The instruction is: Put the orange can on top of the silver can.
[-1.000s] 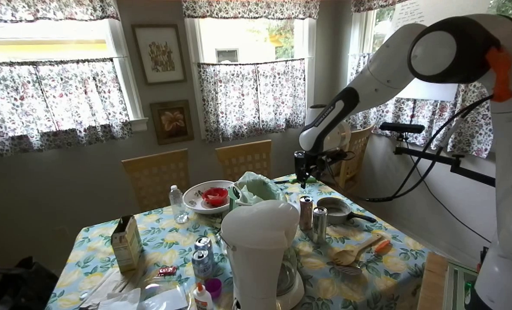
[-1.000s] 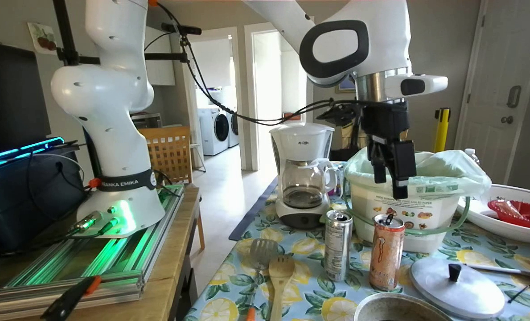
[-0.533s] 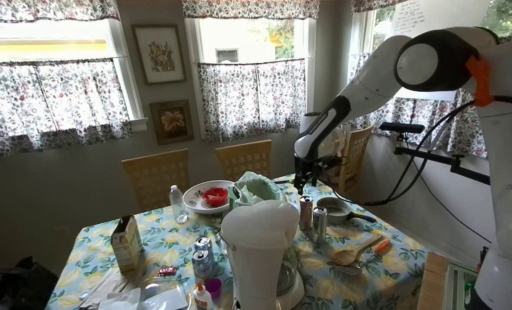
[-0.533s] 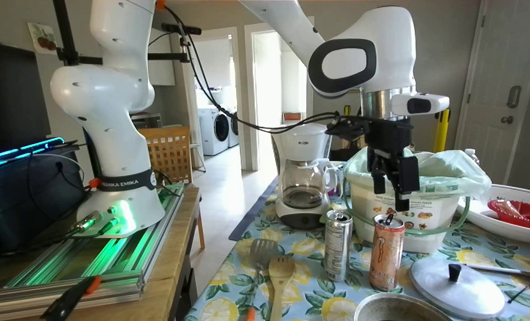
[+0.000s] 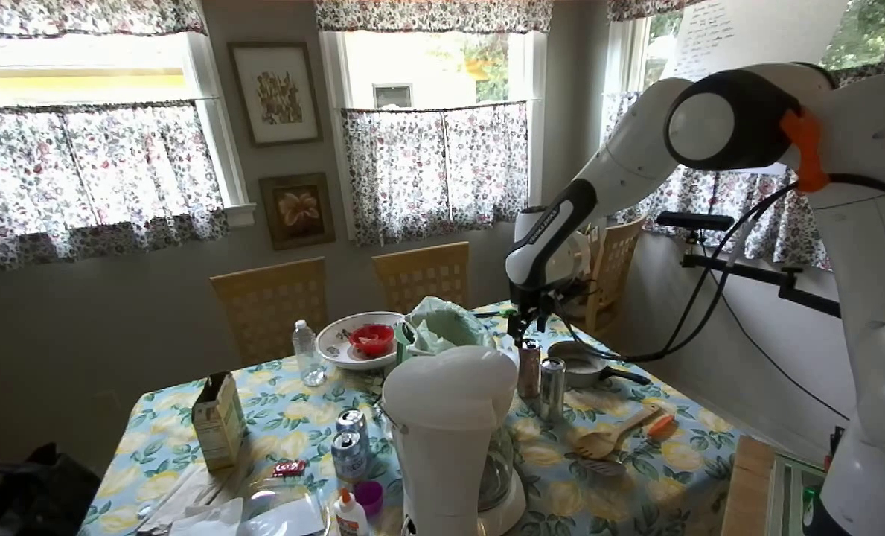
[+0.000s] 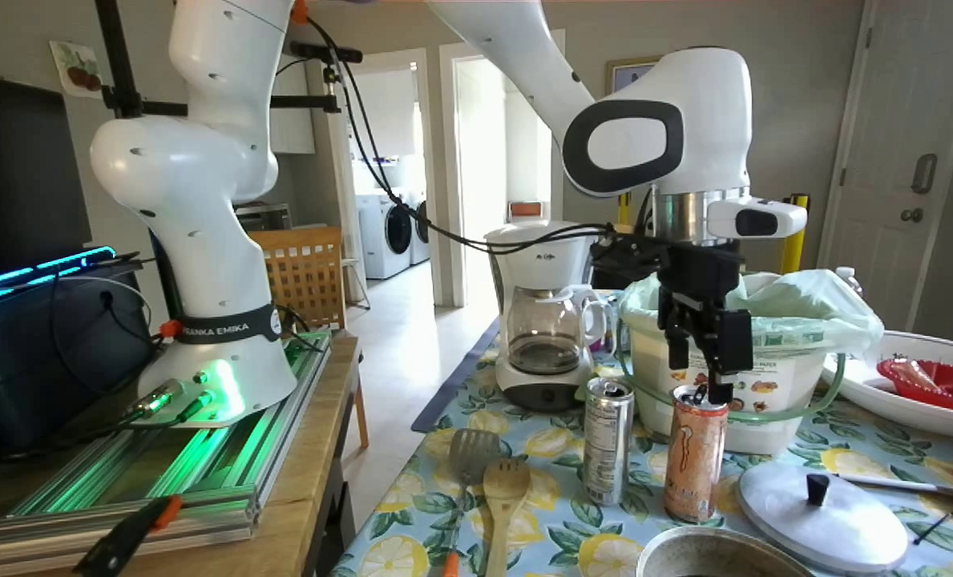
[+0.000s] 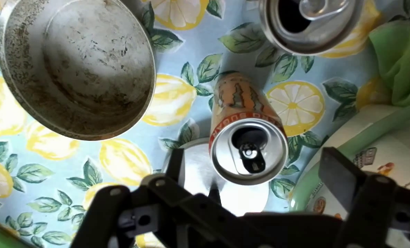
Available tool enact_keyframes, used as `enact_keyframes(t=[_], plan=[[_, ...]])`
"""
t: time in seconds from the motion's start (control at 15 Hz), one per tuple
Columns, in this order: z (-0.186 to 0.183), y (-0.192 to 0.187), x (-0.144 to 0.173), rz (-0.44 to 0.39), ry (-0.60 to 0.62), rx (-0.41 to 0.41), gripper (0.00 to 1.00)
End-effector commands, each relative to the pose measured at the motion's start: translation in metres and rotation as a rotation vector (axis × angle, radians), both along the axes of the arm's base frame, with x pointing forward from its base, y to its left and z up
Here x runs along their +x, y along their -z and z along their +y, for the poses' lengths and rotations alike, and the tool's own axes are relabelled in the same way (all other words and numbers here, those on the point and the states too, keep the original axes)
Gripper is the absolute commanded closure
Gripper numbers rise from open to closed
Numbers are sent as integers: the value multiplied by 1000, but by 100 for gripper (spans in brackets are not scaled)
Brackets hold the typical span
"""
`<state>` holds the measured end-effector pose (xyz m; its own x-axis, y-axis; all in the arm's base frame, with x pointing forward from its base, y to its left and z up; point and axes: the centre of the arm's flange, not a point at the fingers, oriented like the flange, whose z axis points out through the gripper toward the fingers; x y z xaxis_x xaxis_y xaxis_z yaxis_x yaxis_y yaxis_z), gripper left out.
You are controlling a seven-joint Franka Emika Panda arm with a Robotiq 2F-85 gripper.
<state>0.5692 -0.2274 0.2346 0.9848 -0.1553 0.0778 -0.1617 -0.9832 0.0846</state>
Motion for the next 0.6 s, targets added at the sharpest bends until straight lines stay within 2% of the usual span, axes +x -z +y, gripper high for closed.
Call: enact_keyframes(t=[0.0,0.4,0.47,0.53], plan=[[-7,11,10,-7,-22,-5,0],[-6,20,13,6,-26,-7,1],[-6,21,13,9,-25,-7,8],[-6,22,13,10,-24,-7,26]])
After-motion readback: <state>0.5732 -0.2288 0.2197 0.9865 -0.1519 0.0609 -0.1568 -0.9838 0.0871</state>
